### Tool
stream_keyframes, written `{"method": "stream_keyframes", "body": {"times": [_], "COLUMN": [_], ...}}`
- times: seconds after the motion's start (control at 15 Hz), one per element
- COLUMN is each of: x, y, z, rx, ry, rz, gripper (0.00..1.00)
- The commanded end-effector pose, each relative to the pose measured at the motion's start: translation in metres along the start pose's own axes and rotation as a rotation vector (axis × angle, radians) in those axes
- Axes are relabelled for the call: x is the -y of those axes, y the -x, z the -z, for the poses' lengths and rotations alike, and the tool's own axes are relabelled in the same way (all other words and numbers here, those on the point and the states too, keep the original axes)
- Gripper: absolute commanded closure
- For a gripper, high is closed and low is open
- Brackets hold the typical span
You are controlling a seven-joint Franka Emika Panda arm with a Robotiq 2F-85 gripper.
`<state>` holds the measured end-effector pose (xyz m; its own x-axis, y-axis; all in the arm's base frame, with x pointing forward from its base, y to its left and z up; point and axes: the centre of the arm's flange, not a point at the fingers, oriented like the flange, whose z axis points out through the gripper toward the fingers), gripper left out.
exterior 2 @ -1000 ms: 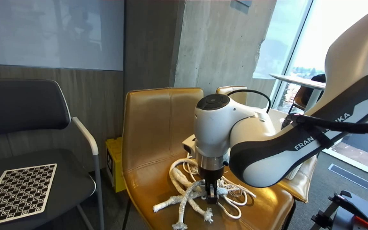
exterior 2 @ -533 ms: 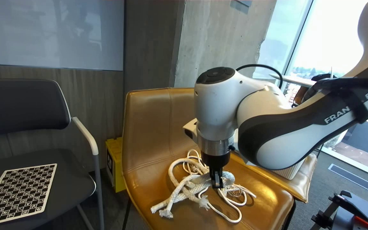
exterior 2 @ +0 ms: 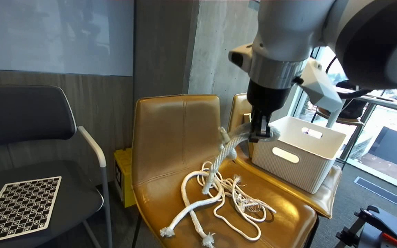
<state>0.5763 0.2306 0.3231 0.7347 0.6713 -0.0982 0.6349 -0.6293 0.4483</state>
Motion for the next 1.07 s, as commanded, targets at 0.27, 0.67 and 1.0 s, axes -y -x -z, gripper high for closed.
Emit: {"method": "stream_keyframes", "body": {"times": [0.27, 0.67, 1.0], "x": [-0.124, -0.281, -0.386], "y": [0.098, 0.188, 0.248], "z": [0.132, 0.141, 0.058], "rx": [-0.022, 0.028, 0.102], "ry": [0.192, 0.158, 0.003], "rz": [-0.269, -0.432, -0.469], "gripper": [0.97, 0.97, 0.97]}}
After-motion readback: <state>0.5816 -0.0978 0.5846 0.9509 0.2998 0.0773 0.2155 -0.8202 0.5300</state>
